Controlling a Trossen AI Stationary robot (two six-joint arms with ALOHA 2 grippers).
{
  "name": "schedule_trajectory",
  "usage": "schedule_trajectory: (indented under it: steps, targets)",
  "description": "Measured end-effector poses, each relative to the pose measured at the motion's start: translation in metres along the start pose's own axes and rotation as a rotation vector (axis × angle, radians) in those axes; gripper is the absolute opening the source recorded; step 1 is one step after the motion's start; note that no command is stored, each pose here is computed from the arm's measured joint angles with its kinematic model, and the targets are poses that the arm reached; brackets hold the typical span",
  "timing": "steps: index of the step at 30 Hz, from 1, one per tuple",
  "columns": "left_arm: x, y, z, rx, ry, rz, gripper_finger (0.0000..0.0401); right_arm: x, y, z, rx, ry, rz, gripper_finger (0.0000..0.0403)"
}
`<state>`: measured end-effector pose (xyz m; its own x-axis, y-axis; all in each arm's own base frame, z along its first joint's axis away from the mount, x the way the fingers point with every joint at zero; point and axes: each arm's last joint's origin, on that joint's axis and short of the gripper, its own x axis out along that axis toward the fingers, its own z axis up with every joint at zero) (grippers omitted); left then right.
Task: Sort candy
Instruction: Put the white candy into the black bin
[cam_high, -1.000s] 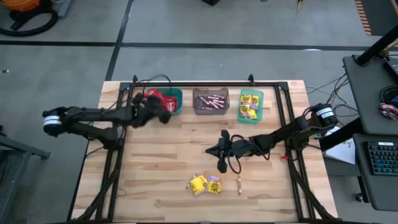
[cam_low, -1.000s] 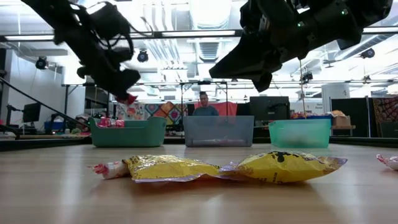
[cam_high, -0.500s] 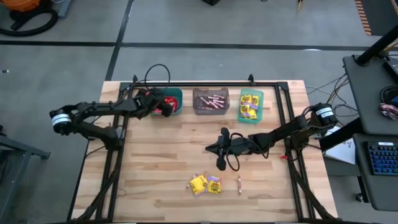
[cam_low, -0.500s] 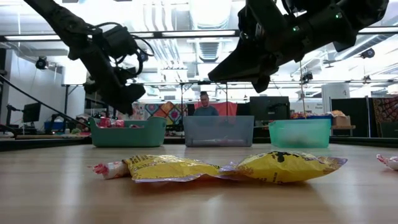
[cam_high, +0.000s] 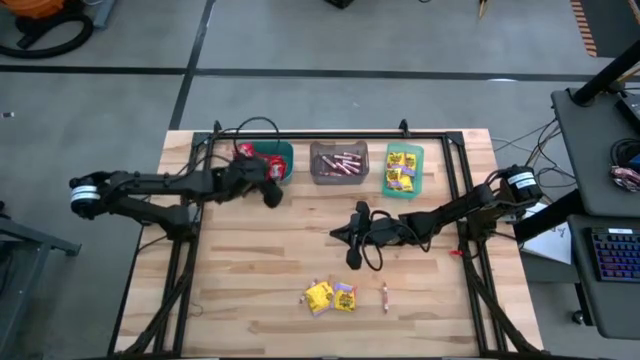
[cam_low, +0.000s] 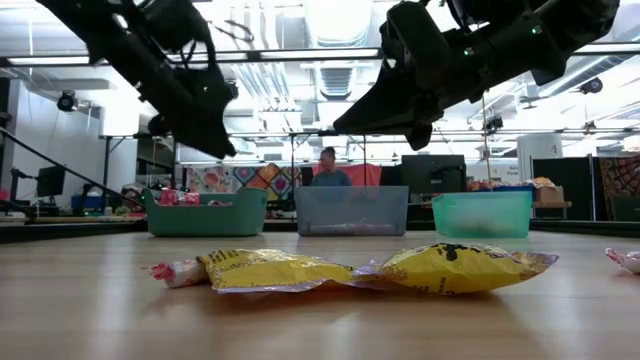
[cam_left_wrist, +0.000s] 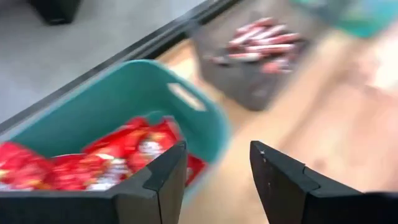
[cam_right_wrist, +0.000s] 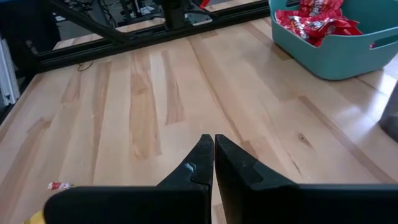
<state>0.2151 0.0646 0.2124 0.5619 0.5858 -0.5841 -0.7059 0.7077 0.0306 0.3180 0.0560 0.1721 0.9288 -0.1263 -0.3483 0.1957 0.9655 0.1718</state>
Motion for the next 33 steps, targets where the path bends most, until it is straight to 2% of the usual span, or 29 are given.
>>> schedule_trajectory:
  steps: [6, 12, 19, 26, 30, 33]
  targets:
    - [-0.018, -0.033, -0.009, 0.045, -0.026, -0.142, 0.0157, 0.0, 0.0, 0.0, 0.008, 0.0, 0.0, 0.0009]
    - [-0.038, -0.059, -0.022, 0.032, -0.016, -0.269, 0.0157, 0.0, 0.0, 0.0, 0.036, 0.0, 0.0, 0.0009]
    - [-0.056, -0.089, -0.04, 0.014, -0.054, -0.332, 0.0157, 0.0, 0.002, 0.001, 0.095, 0.003, 0.018, 0.0009]
    - [-0.061, -0.119, -0.055, 0.019, -0.092, -0.436, 0.0157, 0.002, 0.011, 0.01, 0.177, 0.035, 0.179, 0.0009]
    - [-0.063, -0.129, -0.063, 0.038, -0.091, -0.466, 0.0157, 0.002, 0.018, 0.011, 0.182, 0.091, 0.184, 0.0009]
    - [-0.075, -0.13, -0.059, 0.1, -0.114, -0.493, 0.0155, 0.002, 0.025, 0.011, 0.169, 0.171, 0.168, 0.0009]
